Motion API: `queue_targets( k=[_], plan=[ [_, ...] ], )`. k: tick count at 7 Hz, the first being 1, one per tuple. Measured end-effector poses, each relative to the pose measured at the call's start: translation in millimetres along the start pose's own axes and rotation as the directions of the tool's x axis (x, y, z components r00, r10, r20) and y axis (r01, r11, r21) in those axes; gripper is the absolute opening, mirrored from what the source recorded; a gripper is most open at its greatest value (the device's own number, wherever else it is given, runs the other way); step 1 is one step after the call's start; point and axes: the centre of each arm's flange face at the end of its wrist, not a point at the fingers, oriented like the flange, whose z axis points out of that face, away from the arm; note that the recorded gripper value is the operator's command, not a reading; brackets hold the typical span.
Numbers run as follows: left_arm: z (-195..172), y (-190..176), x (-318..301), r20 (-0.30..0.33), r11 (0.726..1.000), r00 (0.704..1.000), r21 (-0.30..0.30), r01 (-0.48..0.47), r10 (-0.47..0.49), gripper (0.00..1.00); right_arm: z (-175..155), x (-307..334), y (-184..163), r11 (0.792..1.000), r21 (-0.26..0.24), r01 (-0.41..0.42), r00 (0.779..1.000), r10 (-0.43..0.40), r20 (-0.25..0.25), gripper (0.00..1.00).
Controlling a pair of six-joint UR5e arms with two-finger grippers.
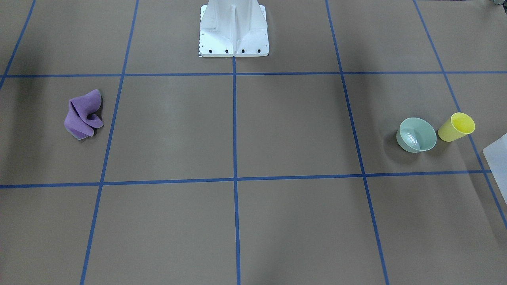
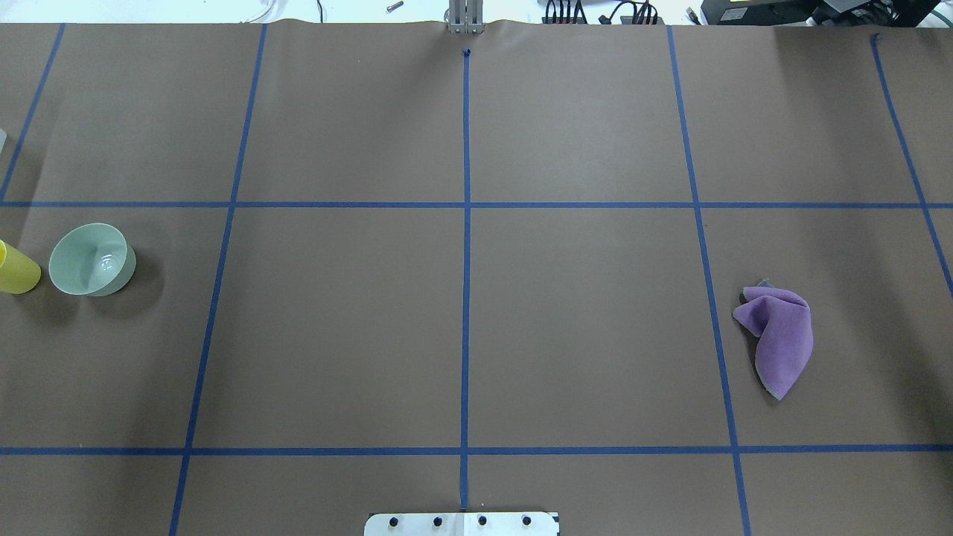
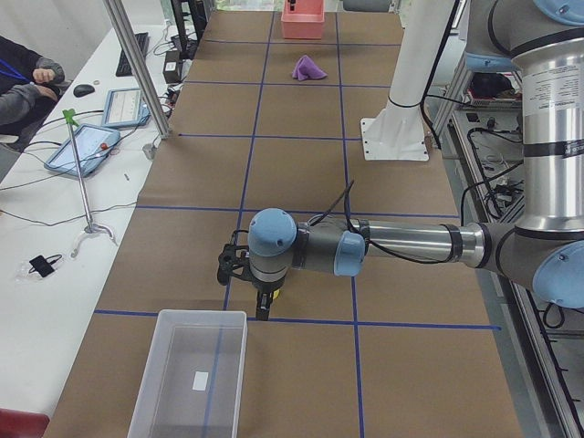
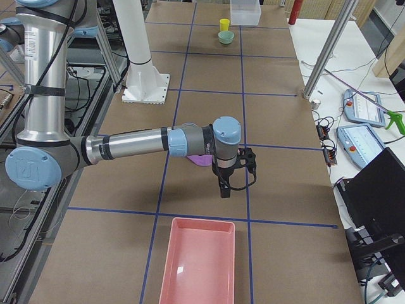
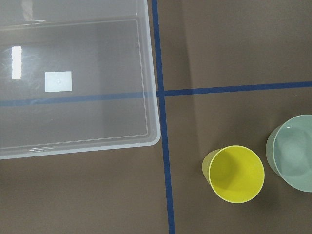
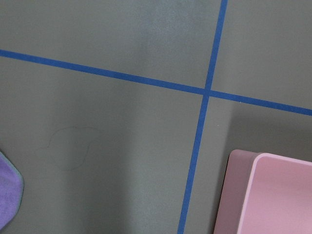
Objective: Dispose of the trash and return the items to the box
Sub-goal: 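Reach the left gripper down to the yellow cup and grasp it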
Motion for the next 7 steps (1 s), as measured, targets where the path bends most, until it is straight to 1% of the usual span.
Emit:
queue_targets(
  k=[2, 5, 7],
  plan=[
    [-5.5, 0.6, 6.2, 0.0, 1.0, 1.0, 0.008, -0.012, 0.012, 0.99, -2.0, -2.4, 0.1, 1.0, 0.004, 0.004, 1.0, -0.004, 0.002, 1.0],
    [-21.9, -5.1, 25.4, -0.001, 0.998, 0.999, 0.042, -0.051, 0.052, 0.99, -12.2, -14.8, -6.5, 0.999, 0.029, 0.03, 1.0, -0.03, -0.002, 1.0],
    [-30.3, -28.9, 35.8, -0.001, 0.995, 0.997, 0.066, -0.072, 0.072, 0.99, -17.6, -21.8, -13.3, 0.997, 0.056, 0.053, 0.999, -0.053, -0.005, 1.0]
  ],
)
